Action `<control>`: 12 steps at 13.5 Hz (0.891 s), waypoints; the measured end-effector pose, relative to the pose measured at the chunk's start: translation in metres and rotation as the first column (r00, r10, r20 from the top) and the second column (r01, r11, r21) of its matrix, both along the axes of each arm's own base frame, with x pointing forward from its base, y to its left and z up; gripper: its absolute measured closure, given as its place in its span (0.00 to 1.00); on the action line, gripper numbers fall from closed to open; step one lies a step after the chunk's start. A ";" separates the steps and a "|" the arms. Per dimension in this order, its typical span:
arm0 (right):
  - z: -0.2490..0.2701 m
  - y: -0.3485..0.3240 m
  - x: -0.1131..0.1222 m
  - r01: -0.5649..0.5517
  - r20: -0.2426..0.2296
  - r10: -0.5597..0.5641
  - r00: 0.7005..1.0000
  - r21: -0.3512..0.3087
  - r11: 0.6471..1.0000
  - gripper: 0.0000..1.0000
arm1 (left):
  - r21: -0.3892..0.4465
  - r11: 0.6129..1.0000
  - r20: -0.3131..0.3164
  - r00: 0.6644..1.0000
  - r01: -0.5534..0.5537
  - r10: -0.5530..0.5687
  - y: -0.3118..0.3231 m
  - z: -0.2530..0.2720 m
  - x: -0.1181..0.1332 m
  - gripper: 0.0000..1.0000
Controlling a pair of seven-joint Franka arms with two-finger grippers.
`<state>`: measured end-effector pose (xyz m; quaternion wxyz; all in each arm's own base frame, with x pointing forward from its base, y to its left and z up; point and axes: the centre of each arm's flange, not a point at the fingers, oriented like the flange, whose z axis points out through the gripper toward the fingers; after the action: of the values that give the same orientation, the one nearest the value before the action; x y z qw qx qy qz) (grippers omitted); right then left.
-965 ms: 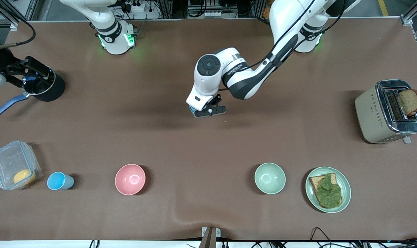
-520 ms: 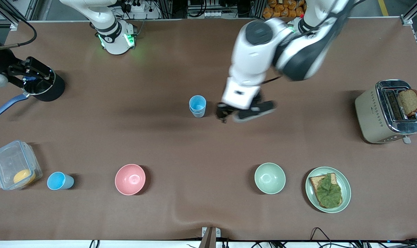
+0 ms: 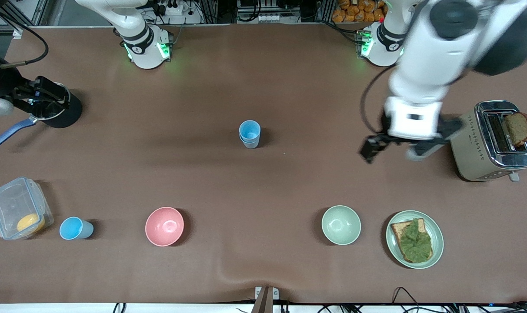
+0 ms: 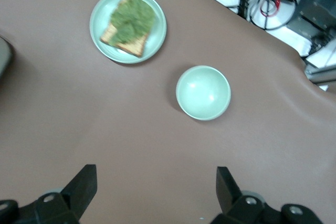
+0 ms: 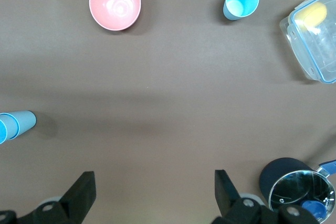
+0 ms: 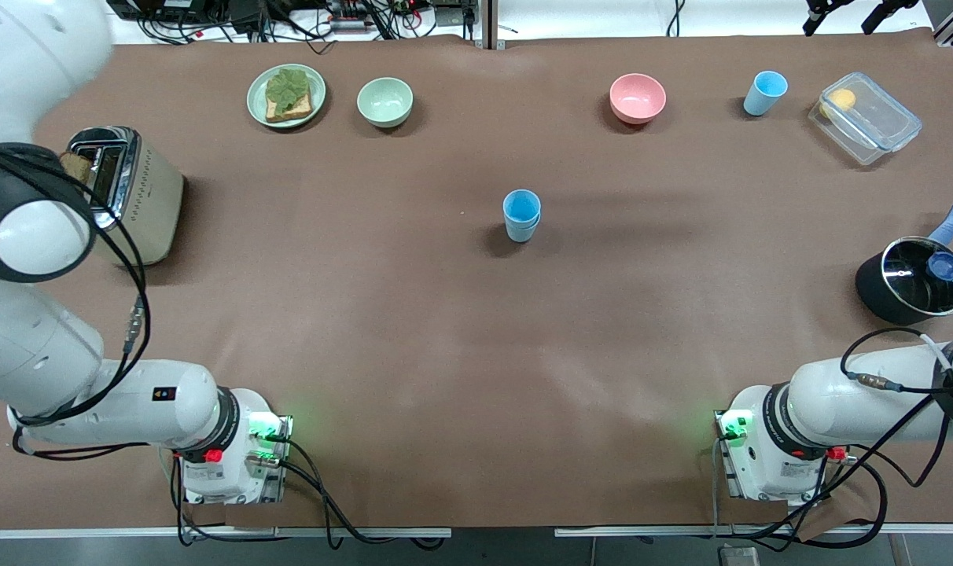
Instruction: Stack blue cups with both arms
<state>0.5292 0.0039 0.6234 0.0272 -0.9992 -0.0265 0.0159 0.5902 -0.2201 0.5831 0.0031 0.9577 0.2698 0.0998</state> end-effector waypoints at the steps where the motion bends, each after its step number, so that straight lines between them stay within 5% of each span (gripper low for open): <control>1: 0.000 0.000 0.000 0.000 -0.002 0.000 1.000 0.000 1.000 0.00 | 0.014 0.999 -0.016 0.999 0.038 -0.038 0.027 0.009 0.002 0.00; 7: -0.003 -0.002 0.000 0.002 -0.009 -0.002 1.000 0.000 1.000 0.00 | -0.027 0.947 -0.083 0.943 0.321 -0.322 0.170 0.050 -0.007 0.00; 12: -0.007 -0.004 0.000 0.005 -0.015 -0.005 1.000 0.000 1.000 0.00 | -0.026 0.893 -0.139 0.883 0.449 -0.448 0.183 0.056 -0.023 0.00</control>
<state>0.5292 0.0001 0.6167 0.0273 -0.9991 -0.0239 0.0236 0.5671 -0.0368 0.6388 0.0038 0.9987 0.0405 0.0292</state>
